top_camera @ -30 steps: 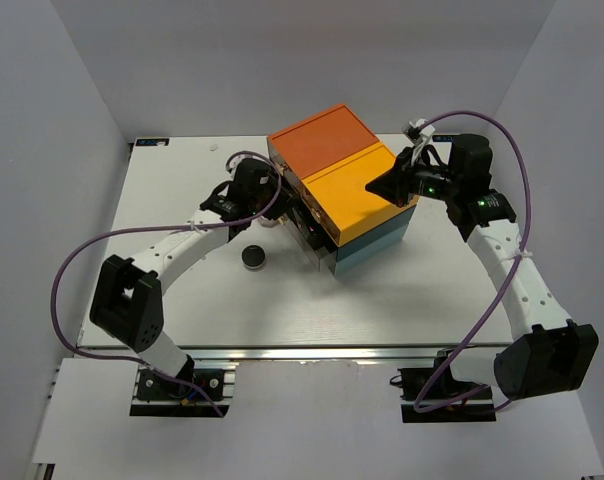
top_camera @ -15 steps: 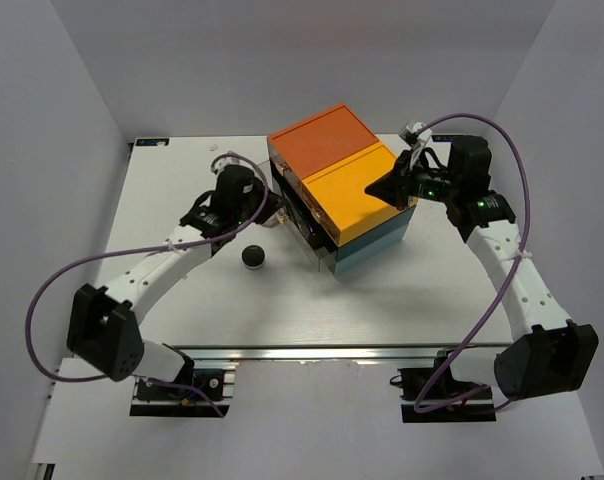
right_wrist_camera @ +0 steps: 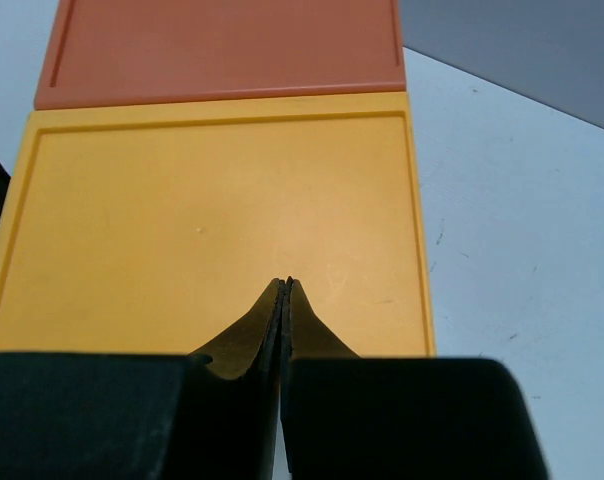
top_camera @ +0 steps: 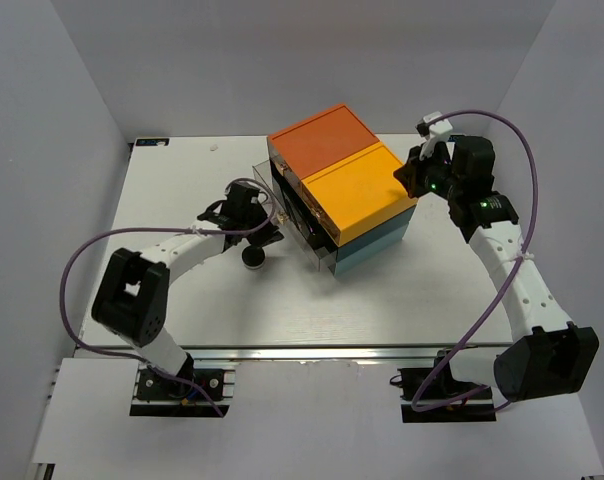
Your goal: Organize the makeup
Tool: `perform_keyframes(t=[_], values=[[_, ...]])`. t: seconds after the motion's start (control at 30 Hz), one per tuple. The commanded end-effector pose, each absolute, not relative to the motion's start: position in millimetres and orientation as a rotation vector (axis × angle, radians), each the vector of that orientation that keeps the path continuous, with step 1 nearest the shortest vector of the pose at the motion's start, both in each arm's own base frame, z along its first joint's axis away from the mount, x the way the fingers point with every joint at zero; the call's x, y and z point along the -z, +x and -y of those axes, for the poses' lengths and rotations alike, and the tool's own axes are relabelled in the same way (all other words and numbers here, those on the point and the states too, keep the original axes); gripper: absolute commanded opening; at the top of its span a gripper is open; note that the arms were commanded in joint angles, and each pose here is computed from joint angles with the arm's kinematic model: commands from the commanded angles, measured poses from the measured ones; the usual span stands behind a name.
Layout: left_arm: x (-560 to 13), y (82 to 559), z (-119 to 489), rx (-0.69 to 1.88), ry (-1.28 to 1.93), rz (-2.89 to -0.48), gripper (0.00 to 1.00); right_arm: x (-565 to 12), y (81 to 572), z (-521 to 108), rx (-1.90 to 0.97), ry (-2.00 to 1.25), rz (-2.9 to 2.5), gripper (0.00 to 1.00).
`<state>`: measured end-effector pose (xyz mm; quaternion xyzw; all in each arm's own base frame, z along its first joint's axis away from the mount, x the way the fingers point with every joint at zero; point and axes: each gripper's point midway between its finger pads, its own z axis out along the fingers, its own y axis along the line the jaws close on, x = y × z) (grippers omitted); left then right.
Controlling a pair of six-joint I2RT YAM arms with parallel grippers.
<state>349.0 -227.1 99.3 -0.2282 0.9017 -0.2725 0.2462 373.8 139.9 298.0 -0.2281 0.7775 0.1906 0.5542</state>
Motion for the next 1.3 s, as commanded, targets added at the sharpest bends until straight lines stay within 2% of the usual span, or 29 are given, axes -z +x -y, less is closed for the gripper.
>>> perform_keyframes(t=[0.0,0.47,0.7,0.8,1.07,1.27], values=[[-136,372,258,0.916,-0.46,-2.387,0.0,-314,379,-129,-0.389,-0.494,-1.789,0.0],[-126,398,290,1.055,-0.439,-2.384,0.0,-301,376,-127,-0.431,-0.475,-1.823,0.0],[-135,410,298,1.098,-0.416,-2.345,0.12,-298,375,-128,-0.44,-0.477,-1.83,0.0],[-141,415,302,1.116,-0.398,-2.328,0.13,-296,375,-127,-0.443,-0.477,-1.833,0.0],[-146,410,303,1.139,-0.377,-2.317,0.16,-290,373,-127,-0.447,-0.477,-1.844,0.0],[-123,392,276,0.999,-0.45,-2.378,0.13,-290,372,-126,-0.446,-0.481,-1.844,0.0]])
